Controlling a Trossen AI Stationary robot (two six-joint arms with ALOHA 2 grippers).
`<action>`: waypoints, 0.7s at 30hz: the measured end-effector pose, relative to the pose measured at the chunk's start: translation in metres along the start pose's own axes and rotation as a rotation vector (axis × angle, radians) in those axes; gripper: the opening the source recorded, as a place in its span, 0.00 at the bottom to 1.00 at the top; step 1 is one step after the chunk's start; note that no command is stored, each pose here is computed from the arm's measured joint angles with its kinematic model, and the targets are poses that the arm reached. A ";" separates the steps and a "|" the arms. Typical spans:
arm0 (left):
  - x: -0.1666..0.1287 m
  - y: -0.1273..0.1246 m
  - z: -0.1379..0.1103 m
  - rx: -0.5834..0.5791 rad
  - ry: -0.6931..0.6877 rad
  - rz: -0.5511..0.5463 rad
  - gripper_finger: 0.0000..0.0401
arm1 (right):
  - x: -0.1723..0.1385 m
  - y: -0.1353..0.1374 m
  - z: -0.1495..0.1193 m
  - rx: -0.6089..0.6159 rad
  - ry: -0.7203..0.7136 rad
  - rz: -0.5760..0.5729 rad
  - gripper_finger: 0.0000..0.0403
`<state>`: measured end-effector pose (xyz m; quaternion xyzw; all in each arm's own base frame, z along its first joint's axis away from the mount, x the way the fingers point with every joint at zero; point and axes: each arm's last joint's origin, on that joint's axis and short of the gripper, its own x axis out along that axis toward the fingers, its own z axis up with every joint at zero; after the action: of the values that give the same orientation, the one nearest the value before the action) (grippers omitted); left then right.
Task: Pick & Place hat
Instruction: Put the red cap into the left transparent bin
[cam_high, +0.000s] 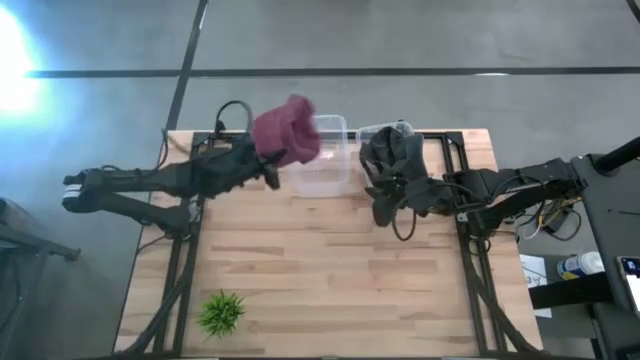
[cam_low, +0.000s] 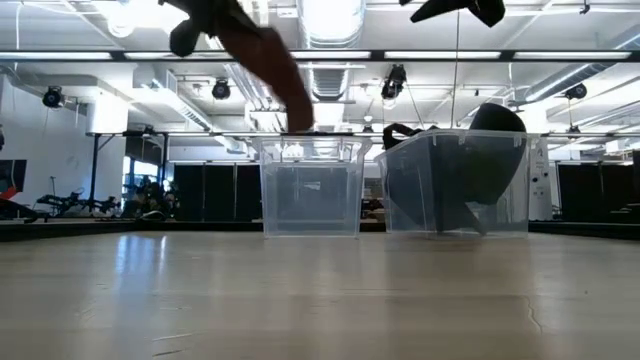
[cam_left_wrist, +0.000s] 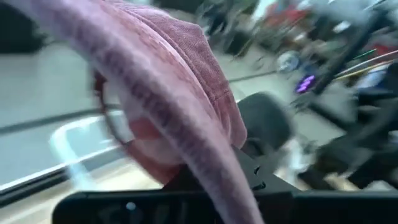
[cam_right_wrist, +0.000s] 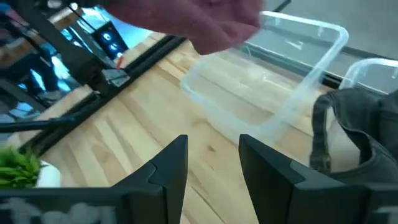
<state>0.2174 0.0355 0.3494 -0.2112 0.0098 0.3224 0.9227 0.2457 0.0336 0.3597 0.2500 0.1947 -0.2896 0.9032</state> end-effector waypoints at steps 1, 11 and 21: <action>0.006 0.002 0.001 -0.003 0.027 0.020 0.02 | 0.001 -0.001 -0.001 -0.005 0.005 -0.008 0.35; 0.091 0.014 -0.016 -0.096 0.371 0.022 0.02 | 0.016 -0.002 -0.012 0.026 0.056 -0.065 0.35; 0.132 0.019 -0.011 -0.111 0.508 0.077 0.10 | 0.016 0.001 -0.021 0.040 0.093 -0.049 0.35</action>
<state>0.3121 0.1227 0.3113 -0.3351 0.2315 0.2937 0.8648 0.2546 0.0393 0.3352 0.2765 0.2366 -0.3038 0.8805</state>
